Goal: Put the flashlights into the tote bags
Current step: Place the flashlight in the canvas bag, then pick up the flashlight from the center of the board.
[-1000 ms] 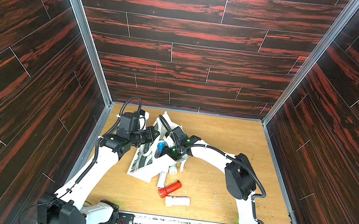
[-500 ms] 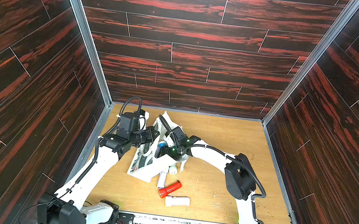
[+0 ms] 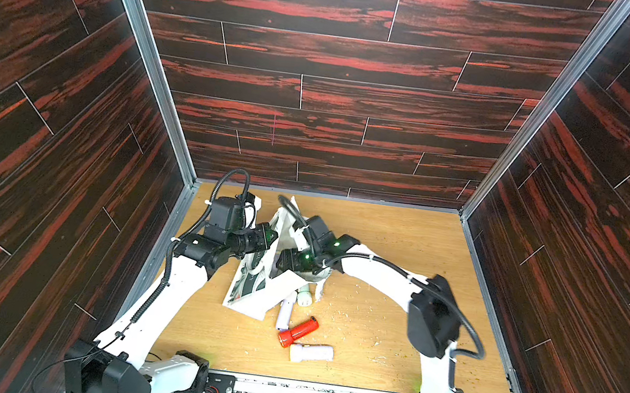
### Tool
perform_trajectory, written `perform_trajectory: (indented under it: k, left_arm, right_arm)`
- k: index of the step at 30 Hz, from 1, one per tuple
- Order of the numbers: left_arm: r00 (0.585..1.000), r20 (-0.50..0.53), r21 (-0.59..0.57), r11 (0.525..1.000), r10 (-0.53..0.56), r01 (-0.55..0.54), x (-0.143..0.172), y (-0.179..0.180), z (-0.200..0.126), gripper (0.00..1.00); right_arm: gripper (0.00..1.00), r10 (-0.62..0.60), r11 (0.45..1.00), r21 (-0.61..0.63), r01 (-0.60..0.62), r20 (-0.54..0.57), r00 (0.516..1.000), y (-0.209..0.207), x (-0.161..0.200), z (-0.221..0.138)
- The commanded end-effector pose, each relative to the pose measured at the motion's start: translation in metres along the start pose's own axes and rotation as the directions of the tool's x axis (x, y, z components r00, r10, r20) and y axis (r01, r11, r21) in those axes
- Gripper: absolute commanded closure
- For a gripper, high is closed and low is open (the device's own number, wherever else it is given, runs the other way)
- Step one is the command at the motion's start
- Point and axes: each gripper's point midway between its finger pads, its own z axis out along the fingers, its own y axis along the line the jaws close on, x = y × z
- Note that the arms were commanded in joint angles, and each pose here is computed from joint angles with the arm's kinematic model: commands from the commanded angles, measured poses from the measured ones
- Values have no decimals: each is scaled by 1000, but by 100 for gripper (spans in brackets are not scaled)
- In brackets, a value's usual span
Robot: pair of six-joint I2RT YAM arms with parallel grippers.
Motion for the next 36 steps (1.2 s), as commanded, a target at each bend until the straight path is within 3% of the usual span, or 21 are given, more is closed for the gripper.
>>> perform_trajectory:
  k: [1,12,20,27,36]
  left_arm:
    - [999,-4,-62,997,44,-44,-2,6,-7,100]
    - [997,-27,-187,979,74,-78,0,26,-14,100]
    - [995,-32,-257,961,95,-100,-2,37,-18,100]
    - [992,-39,-341,932,117,-123,-6,50,-22,100]
    - [990,-42,-416,899,131,-137,-8,63,-28,100]
  right_arm:
    - [22,-57,998,-22,61,129,990,19,-24,-45]
    - [23,-113,993,-4,121,334,936,25,-34,-108]
    - [23,-134,991,66,117,391,911,1,-7,-133]
    - [23,-146,989,81,125,345,927,-15,40,-141]
    - [28,-142,988,73,135,104,984,-29,119,-124]
